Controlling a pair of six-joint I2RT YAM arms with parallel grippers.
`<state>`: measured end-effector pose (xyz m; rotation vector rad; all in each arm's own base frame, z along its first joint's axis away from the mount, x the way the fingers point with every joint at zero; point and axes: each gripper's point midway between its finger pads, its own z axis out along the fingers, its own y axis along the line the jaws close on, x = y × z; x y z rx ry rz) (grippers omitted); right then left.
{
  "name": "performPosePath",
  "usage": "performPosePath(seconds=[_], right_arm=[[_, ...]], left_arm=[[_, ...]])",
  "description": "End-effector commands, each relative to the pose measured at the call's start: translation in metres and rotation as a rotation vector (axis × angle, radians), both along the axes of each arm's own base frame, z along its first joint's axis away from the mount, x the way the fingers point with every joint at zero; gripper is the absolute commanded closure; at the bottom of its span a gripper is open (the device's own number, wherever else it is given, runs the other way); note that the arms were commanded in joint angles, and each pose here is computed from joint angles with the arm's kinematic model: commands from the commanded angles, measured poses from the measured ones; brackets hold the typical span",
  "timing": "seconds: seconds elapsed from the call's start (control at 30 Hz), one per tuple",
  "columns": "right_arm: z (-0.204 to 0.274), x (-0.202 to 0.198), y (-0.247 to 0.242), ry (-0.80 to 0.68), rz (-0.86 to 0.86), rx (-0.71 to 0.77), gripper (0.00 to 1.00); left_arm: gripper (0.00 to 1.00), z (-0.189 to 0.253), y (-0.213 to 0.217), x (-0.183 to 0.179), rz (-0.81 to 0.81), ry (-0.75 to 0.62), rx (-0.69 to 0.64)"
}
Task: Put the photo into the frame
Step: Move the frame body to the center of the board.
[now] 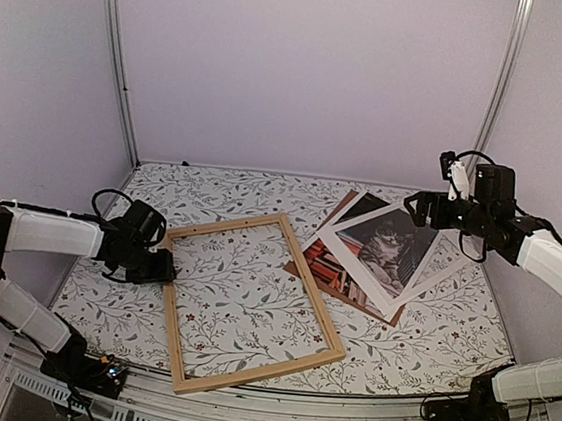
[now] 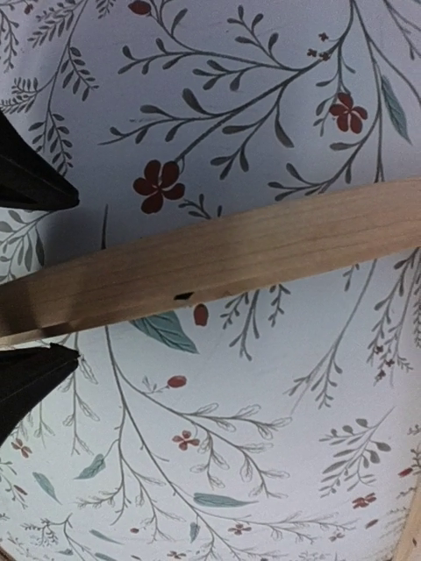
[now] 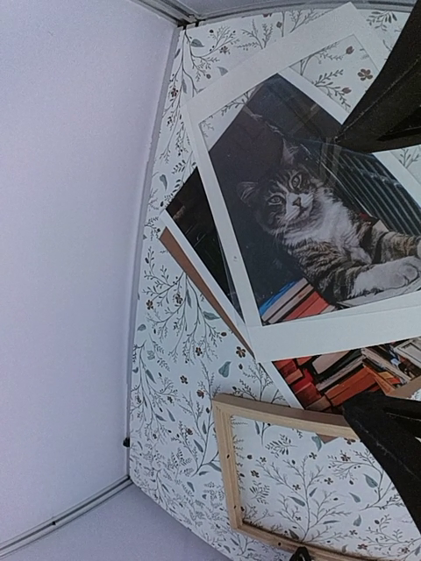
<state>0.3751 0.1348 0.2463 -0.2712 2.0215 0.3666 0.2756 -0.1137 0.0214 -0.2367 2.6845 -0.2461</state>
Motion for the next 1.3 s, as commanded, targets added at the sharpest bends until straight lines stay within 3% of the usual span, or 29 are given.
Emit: performPosePath(seconds=[0.0, 0.2, 0.43, 0.7, 0.9, 1.27], right_arm=[[-0.006, -0.003, 0.006, 0.012, 0.022, 0.018, 0.01], [-0.01, -0.002, 0.01, 0.028, 0.033, 0.025, 0.01], [-0.019, 0.001, 0.014, 0.06, 0.044, 0.031, 0.01], [-0.033, 0.003, 0.016, 0.114, 0.039, 0.042, 0.01], [-0.04, 0.003, 0.019, 0.139, 0.043, 0.049, 0.01], [-0.083, 0.011, 0.0, 0.268, -0.089, -0.024, 0.01]], left_arm=[[0.49, 0.009, -0.009, 0.018, -0.029, -0.044, 0.009], [0.65, 0.008, -0.006, 0.039, -0.039, -0.049, 0.073], [0.76, 0.005, 0.002, 0.071, -0.036, -0.038, 0.106], [0.77, 0.021, 0.026, 0.131, -0.061, -0.061, 0.177], [0.77, 0.016, 0.056, 0.163, -0.094, 0.006, 0.269], [0.74, -0.008, 0.09, 0.19, -0.155, 0.064, 0.309]])
